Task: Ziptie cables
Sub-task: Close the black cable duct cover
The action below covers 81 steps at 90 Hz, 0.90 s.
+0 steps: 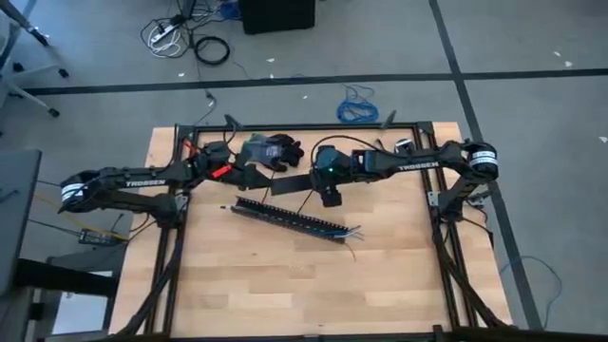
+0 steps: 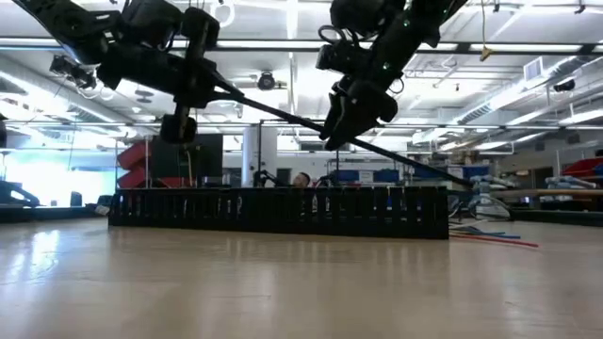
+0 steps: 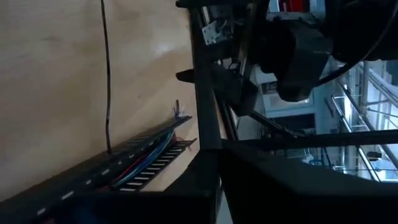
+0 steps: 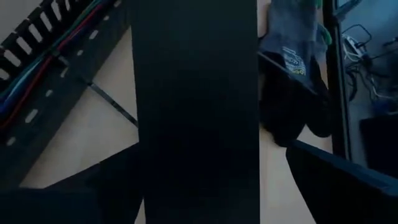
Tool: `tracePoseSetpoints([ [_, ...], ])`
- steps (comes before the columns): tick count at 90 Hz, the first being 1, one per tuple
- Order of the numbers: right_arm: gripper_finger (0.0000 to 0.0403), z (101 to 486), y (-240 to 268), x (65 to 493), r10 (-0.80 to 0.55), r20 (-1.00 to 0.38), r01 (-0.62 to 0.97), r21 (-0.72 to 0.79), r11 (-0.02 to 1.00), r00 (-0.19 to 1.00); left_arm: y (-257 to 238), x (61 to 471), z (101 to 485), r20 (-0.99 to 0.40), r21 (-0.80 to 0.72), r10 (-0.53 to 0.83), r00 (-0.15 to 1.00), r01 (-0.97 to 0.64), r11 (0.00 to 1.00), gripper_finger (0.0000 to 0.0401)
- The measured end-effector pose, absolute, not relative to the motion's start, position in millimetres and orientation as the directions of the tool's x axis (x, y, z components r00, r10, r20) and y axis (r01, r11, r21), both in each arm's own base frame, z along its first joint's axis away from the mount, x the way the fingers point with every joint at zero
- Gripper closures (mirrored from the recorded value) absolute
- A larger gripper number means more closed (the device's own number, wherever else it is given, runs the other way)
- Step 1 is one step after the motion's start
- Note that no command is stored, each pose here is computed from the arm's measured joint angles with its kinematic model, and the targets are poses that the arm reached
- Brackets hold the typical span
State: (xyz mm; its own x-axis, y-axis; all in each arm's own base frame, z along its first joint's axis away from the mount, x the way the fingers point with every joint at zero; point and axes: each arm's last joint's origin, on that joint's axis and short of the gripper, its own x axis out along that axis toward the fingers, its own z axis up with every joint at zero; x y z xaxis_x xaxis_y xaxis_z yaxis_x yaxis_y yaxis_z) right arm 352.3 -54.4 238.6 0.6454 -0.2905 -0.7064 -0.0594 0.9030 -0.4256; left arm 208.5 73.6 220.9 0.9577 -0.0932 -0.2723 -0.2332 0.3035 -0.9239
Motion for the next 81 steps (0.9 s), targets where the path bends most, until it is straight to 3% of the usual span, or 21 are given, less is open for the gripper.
tracePoseSetpoints([
  [81,0.0175,238.4,-53.6,352.1,-0.27,-0.712,-0.078,-0.415,0.906,0.648,74.0,208.2,220.3,-0.28,-0.92,-0.08,0.957,-0.244,0.308,0.0401],
])
